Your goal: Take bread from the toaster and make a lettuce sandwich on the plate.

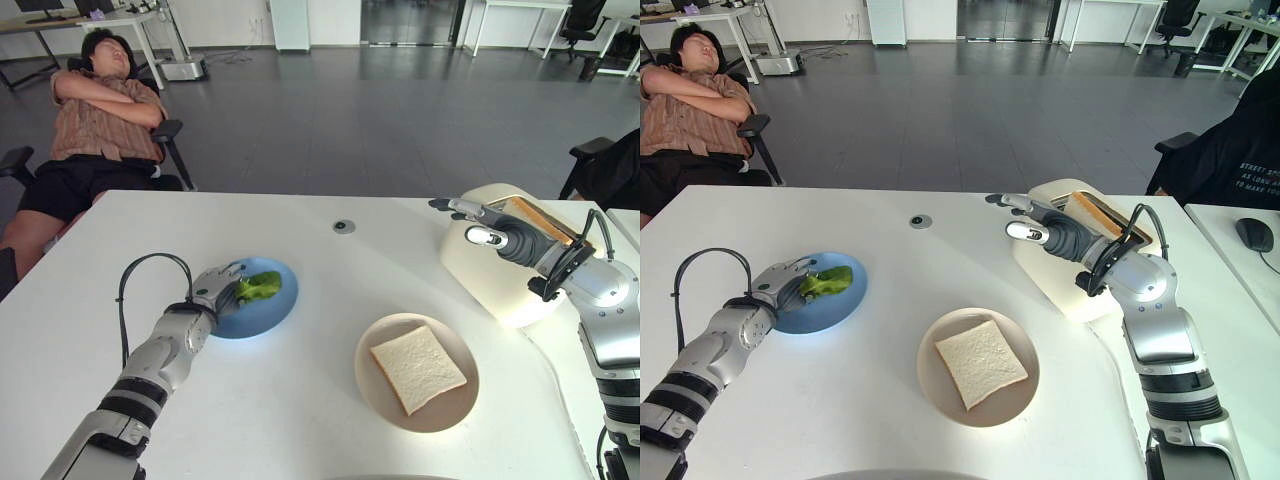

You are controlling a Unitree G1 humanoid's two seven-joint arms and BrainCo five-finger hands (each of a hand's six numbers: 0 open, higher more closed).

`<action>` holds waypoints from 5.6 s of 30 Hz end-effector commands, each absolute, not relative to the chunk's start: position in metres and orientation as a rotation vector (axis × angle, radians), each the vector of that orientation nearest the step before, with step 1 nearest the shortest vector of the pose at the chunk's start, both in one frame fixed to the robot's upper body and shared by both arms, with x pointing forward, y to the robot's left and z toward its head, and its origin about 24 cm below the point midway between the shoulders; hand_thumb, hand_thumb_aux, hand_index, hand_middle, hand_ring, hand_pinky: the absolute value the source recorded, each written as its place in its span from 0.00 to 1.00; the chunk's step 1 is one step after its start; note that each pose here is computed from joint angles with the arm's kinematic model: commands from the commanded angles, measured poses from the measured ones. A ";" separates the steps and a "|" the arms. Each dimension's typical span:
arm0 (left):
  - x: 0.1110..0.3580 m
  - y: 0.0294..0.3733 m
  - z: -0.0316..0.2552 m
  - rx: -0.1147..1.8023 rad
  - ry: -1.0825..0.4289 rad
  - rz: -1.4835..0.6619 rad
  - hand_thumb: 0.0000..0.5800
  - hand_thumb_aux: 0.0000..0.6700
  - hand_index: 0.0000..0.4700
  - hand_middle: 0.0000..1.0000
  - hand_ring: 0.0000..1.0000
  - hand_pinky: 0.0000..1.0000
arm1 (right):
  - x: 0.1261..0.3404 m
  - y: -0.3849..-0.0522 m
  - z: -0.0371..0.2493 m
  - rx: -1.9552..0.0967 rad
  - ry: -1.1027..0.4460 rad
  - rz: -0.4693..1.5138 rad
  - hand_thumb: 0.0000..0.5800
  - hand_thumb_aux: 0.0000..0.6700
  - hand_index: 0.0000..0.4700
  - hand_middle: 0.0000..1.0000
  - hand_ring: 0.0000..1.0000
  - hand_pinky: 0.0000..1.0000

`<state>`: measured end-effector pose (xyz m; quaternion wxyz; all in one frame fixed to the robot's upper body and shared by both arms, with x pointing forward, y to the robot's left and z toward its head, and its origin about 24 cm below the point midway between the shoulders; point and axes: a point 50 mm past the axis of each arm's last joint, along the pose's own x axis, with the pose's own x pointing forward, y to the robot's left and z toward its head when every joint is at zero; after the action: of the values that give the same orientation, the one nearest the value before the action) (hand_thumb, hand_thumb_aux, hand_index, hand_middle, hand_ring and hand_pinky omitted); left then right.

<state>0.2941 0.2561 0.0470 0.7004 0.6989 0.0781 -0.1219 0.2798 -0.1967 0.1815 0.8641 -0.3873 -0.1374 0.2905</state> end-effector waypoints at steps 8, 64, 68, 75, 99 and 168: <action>0.287 0.230 0.112 1.412 -0.020 -0.314 1.00 1.00 1.00 0.00 0.00 0.00 | 0.282 -0.198 0.183 -0.826 -0.291 0.585 0.00 0.00 0.00 0.00 0.00 0.00; 0.270 0.085 0.121 0.878 -0.340 -0.721 0.00 0.00 0.00 0.00 0.00 0.00 | 0.285 -0.217 0.219 -0.954 -0.454 0.315 0.00 0.00 0.00 0.00 0.00 0.00; 0.270 0.095 0.133 0.611 -0.348 -0.645 0.00 0.00 0.00 0.00 0.00 0.00 | 0.288 -0.236 0.236 -1.131 -0.507 0.134 0.00 0.00 0.00 0.00 0.00 0.00; 0.276 0.115 0.133 0.574 -0.305 -0.574 0.00 0.00 0.00 0.00 0.00 0.00 | 0.293 -0.290 0.223 -1.796 -0.206 -0.115 0.00 0.00 0.00 0.00 0.00 0.00; 0.274 0.119 0.112 0.615 -0.232 -0.609 0.00 0.00 0.00 0.00 0.00 0.00 | 0.306 -0.295 0.207 -1.647 -0.201 -0.095 1.00 1.00 1.00 0.00 0.00 0.00; 0.214 0.043 -0.036 0.272 0.384 -1.241 0.00 0.00 0.00 0.00 0.00 0.00 | 0.243 -0.199 0.099 -0.714 0.018 0.572 0.00 0.00 0.00 0.00 0.00 0.00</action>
<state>0.2415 0.0271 0.0312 0.8236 0.1036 -0.0215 -0.5572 0.2280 -0.2029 0.0680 0.8911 -0.3360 0.0874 0.2922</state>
